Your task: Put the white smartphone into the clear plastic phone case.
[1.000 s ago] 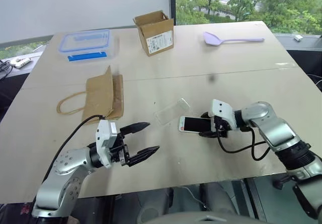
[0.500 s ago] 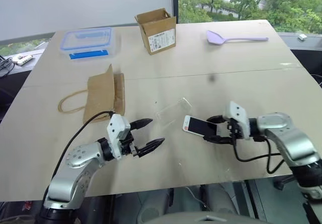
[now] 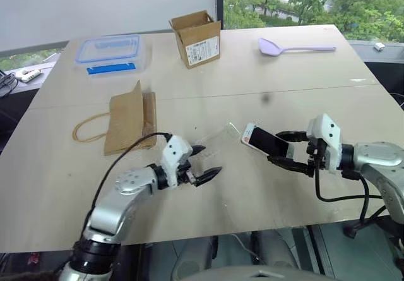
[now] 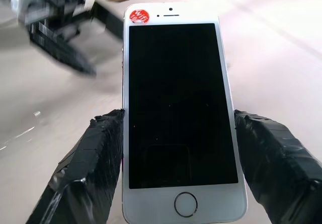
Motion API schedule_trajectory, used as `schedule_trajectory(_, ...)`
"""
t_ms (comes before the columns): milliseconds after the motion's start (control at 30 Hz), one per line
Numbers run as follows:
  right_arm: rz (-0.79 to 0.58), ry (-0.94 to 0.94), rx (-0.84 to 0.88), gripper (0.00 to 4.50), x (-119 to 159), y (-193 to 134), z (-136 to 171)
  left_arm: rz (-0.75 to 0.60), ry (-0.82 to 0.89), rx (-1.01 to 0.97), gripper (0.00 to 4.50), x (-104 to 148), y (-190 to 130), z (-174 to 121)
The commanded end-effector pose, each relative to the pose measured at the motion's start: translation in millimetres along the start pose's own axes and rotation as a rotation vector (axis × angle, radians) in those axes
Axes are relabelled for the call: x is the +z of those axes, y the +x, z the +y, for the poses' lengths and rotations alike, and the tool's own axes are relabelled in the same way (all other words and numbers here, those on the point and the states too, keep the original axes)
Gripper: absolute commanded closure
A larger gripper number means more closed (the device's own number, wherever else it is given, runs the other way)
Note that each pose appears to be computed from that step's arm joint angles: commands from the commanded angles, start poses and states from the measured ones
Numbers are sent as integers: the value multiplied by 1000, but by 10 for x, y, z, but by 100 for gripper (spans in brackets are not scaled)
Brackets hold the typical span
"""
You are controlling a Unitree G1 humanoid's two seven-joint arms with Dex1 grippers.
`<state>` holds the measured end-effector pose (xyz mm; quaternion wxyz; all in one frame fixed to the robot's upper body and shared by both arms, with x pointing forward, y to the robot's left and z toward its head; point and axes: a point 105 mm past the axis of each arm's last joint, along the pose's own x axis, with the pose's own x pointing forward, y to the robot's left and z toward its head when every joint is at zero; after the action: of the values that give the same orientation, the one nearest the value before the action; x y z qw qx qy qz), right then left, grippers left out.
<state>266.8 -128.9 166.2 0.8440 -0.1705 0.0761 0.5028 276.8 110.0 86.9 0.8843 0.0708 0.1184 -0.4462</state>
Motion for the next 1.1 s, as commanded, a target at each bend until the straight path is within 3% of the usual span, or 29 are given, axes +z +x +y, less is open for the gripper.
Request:
schedule_trajectory(33, -40, -87, -39, 152, 173, -26, -3, 21, 7, -9, 0, -15, 29, -31)
schedule_trajectory(333, -78, -128, -79, 155, 300, 131, -43, 84, 21, -25, 0, 61, 87, 118)
schedule_trajectory(600, -86, -114, -100, 158, 191, 179, -7, 193, 52, -25, 0, -235, 117, 207)
schedule_trajectory(700, -84, -115, -116, 166, 144, 198, -10, 202, 78, -14, 83, -284, 188, 280)
schedule_trajectory(833, -106, -105, -137, 175, 186, 224, -20, 192, 121, -96, 292, -204, 227, 256)
schedule_trajectory(933, -91, -119, -130, 175, 169, 229, 0, 206, 200, -192, 420, -212, 178, 242)
schedule_trajectory(967, -83, -125, -124, 175, 158, 228, 17, 204, 221, -233, 449, -201, 154, 250)
schedule_trajectory(1100, -67, -130, -101, 175, 144, 214, 64, 130, 310, -487, 450, -8, 66, 167)
